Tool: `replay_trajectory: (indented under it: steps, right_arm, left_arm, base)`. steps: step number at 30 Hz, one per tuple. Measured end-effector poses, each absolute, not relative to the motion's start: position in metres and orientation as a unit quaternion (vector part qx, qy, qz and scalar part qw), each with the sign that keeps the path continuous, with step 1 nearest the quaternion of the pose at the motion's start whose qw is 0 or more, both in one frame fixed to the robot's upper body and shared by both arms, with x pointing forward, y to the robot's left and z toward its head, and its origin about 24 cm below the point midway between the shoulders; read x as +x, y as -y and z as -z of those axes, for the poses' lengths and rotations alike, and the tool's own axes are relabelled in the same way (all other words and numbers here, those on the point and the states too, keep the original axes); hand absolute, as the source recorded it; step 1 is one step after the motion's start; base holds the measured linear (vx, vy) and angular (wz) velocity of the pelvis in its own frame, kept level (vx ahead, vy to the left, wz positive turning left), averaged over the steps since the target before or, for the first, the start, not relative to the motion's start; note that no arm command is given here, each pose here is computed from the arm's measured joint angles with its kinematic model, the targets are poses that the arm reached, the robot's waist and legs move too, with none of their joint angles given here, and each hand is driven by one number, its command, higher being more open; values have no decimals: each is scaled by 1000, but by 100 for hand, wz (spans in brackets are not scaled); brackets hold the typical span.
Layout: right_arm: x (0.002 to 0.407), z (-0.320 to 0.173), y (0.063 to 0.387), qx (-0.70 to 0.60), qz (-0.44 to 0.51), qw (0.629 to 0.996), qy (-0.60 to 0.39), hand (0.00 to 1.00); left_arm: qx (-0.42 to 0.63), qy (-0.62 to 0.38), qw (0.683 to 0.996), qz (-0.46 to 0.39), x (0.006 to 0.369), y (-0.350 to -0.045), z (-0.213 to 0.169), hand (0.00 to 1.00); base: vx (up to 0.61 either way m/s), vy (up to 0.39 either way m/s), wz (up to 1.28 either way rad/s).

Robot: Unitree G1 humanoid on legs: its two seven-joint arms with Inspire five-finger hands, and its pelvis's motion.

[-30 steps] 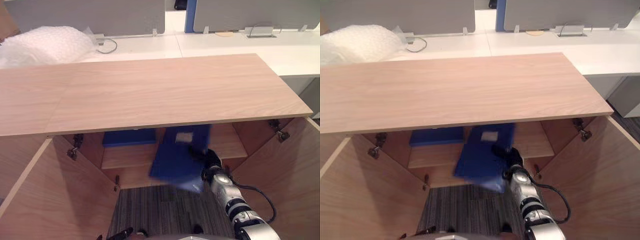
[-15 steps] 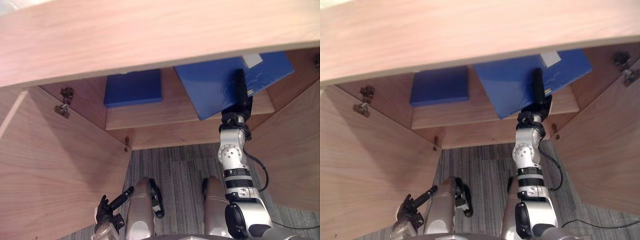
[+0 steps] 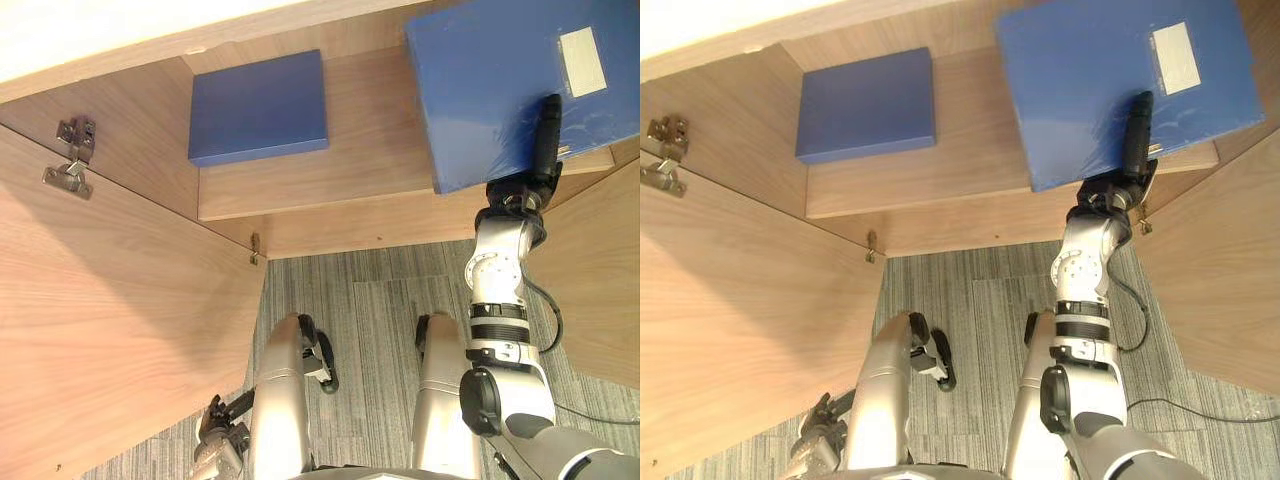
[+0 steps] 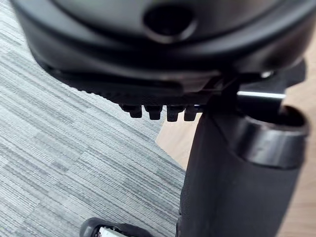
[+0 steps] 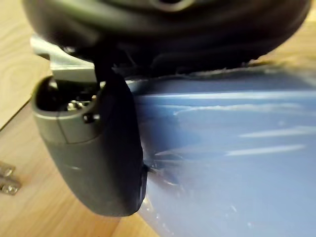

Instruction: Walk over to the cabinet, pick up the folder, carry it to the office cabinet, place the folder inside the office cabinet, then close the office cabinet door

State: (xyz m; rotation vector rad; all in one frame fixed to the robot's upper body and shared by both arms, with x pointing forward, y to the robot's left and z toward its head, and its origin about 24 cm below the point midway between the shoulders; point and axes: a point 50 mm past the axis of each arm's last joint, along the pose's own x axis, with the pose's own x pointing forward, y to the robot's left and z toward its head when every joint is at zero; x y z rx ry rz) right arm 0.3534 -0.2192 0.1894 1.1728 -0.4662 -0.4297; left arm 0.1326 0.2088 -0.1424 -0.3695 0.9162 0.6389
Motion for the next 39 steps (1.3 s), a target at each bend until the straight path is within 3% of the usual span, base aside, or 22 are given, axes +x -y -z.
replay_trajectory:
  steps: [4,9,10,16,31,35,39]
  right_arm:
    - [367,-204,220,594,201,751,206,0]
    - [380,-223,219,605,184,751,189,0]
    - [382,-228,222,604,182,754,184,100]
    - [394,-232,219,632,168,743,141,100]
    - [397,-255,240,561,168,797,148,100]
    - [399,-252,239,501,181,835,141,100]
    - [403,-251,227,348,162,914,130,100]
  left_arm:
    - [-159,-429,841,-287,132,-205,140,100]
    - [-107,-397,882,-229,139,-204,121,100]
    - [-106,-374,897,-208,145,-201,110,100]
    - [-120,-297,937,-136,172,-172,74,100]
    - [-129,-286,942,-119,171,-166,64,100]
    - [-133,-275,947,-101,173,-161,58,100]
    - [-133,-262,953,-77,176,-155,52,100]
  base:
    - [43,28,7]
    - [41,23,16]
    - [25,15,22]
    - [23,9,11]
    - [10,-15,1]
    - [0,0,0]
    - [5,-8,-1]
